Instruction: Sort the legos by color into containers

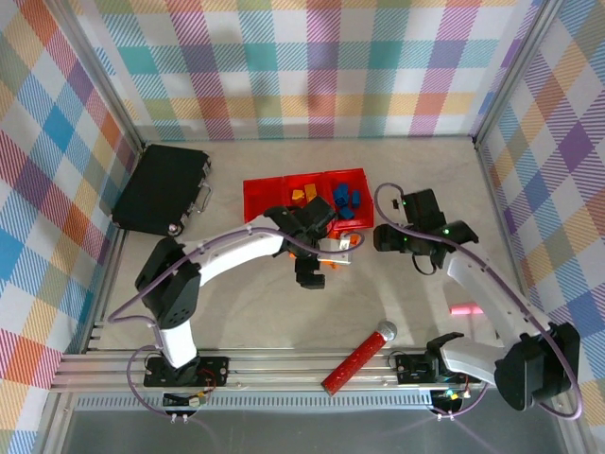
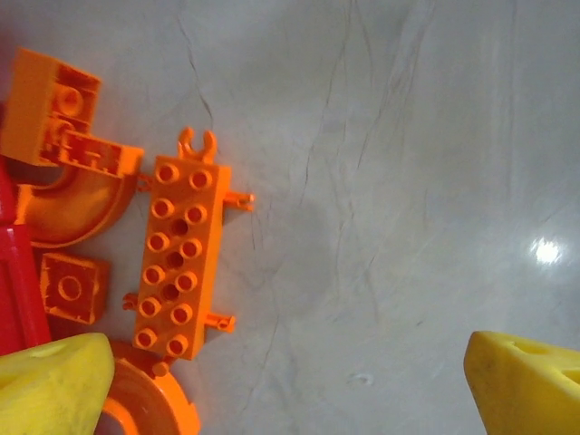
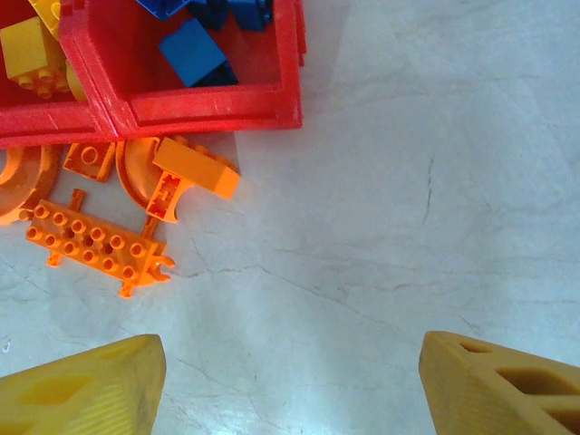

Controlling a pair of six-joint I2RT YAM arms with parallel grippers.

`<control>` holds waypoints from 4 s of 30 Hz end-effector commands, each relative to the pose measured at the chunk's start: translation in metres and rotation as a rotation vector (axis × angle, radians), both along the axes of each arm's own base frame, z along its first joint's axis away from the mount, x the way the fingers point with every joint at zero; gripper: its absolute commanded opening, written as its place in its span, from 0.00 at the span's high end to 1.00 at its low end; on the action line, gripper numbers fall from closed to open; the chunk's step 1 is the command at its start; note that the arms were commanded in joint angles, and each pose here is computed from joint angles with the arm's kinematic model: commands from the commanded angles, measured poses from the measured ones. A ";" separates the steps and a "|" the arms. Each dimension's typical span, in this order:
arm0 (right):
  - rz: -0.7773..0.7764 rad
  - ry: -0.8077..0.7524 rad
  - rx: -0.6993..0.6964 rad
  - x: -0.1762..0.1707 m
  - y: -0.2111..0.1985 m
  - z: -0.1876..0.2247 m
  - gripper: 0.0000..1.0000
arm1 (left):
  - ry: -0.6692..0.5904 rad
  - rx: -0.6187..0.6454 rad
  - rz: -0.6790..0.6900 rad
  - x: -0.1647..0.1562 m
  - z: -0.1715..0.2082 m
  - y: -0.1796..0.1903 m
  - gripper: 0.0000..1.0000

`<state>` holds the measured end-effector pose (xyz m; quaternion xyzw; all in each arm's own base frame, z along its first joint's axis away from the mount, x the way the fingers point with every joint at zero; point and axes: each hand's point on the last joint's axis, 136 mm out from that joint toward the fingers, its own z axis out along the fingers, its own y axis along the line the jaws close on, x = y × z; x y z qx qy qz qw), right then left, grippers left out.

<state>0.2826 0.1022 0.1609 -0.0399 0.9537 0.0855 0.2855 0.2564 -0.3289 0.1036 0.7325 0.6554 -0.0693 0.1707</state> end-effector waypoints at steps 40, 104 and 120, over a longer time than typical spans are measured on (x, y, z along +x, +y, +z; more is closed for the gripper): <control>0.005 -0.023 0.131 -0.035 0.002 -0.020 0.25 | 0.043 0.162 -0.093 0.058 -0.065 -0.007 0.27; -0.019 -0.060 0.178 -0.041 0.002 0.000 0.26 | -0.509 -0.085 0.315 0.101 0.044 -0.018 1.00; -0.003 -0.074 0.199 -0.042 0.005 0.007 0.26 | -0.480 -0.394 1.282 0.184 0.136 0.142 0.76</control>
